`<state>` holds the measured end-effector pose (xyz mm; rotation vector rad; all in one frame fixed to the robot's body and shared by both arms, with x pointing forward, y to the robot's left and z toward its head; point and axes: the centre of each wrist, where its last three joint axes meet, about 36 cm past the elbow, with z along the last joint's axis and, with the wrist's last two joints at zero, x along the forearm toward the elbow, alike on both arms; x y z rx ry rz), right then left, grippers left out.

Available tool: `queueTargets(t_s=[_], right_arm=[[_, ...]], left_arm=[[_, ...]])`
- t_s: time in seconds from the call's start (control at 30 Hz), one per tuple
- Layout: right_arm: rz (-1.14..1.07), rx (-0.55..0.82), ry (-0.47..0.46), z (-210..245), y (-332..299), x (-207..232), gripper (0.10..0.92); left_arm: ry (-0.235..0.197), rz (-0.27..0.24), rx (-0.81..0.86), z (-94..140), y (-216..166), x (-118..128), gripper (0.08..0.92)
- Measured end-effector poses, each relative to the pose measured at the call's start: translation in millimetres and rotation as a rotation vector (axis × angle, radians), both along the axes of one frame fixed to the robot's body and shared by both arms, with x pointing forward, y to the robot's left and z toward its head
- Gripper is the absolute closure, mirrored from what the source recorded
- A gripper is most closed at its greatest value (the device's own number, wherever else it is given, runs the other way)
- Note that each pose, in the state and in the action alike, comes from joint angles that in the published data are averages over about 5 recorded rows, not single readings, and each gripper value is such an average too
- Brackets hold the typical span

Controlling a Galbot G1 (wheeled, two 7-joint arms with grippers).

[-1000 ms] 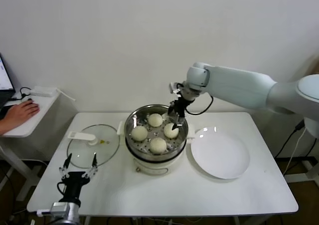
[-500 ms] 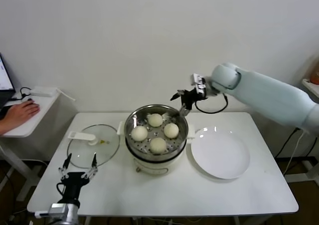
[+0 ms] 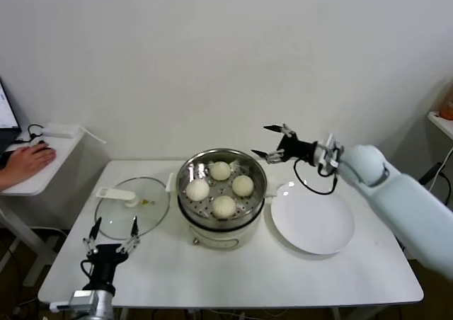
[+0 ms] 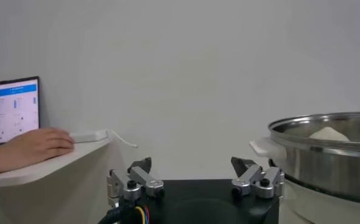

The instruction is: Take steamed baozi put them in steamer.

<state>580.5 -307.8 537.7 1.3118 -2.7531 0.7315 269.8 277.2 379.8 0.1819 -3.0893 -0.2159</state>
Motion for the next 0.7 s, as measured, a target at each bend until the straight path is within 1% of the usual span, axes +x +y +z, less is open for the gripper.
queueTargets(t_s=[0.17, 0.3, 0.47, 0.7], right_arm=[[-0.146, 0.162, -0.063, -41.4, -9.3, -41.9, 0.2], [-0.261, 0.268, -0.087, -73.3, -16.9, -78.6, 0.2], [-0.388, 0.366, -0.059, -114.5, -16.5, -126.6, 0.2], [-0.519, 0.459, -0.012, -159.6, -6.6, -181.3, 0.2]], left_arm=[[0.002, 0.01, -0.001, -0.7, -0.7, -0.1, 0.177], [0.005, 0.015, 0.001, -1.8, 0.4, 0.7, 0.177], [0.009, 0.011, 0.008, -3.3, 2.5, 1.5, 0.177], [0.006, -0.008, 0.012, -1.9, 1.5, 2.5, 0.177]])
